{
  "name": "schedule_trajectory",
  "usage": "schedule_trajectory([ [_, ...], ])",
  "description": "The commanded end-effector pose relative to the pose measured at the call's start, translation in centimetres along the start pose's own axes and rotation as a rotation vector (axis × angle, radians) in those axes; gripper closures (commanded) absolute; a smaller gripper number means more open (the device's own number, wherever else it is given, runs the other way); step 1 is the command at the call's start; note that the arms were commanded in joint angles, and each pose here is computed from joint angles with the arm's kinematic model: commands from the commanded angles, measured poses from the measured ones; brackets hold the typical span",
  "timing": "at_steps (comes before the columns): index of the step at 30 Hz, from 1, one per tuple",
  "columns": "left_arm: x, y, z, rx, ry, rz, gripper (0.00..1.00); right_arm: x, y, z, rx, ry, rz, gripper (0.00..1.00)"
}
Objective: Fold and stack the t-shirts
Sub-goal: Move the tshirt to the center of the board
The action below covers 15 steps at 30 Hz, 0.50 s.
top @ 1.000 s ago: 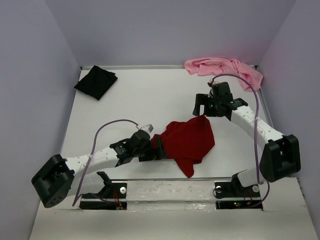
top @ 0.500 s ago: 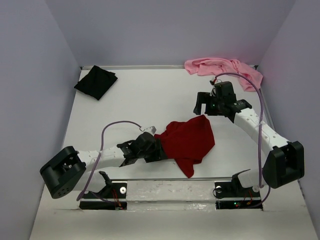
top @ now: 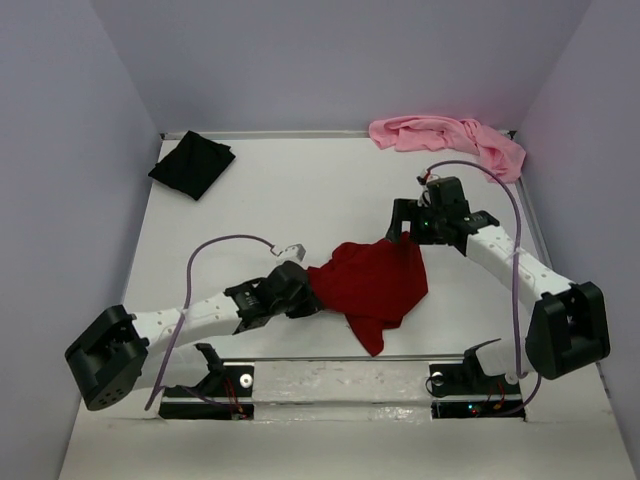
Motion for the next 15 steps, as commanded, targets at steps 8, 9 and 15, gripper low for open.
schedule_trajectory([
  [8,-4.9,-11.0,-7.4,0.149,-0.034,-0.333,1.00,-1.8,4.7,2.3,0.076,-0.202,-0.010,0.00],
  [9,-5.4,-12.0,-8.6,0.152,-0.020,-0.363,1.00,-3.2,4.2,2.1,0.067,-0.183,-0.054,0.00],
  [15,-6.1,-15.6,-12.3,0.190,0.003,-0.437,1.00,-6.5,3.4,2.0,0.075,-0.160,-0.150,0.00],
])
Point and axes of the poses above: each gripper's point midway between its finger pads, its own x axis out along the fingers, its own z axis along the line the jaws close on, y = z × x, the point moved 1 cm from there along -x, back along the fingers, and after that the axes turned 2 degrees about -x, right-handed, at the moved point
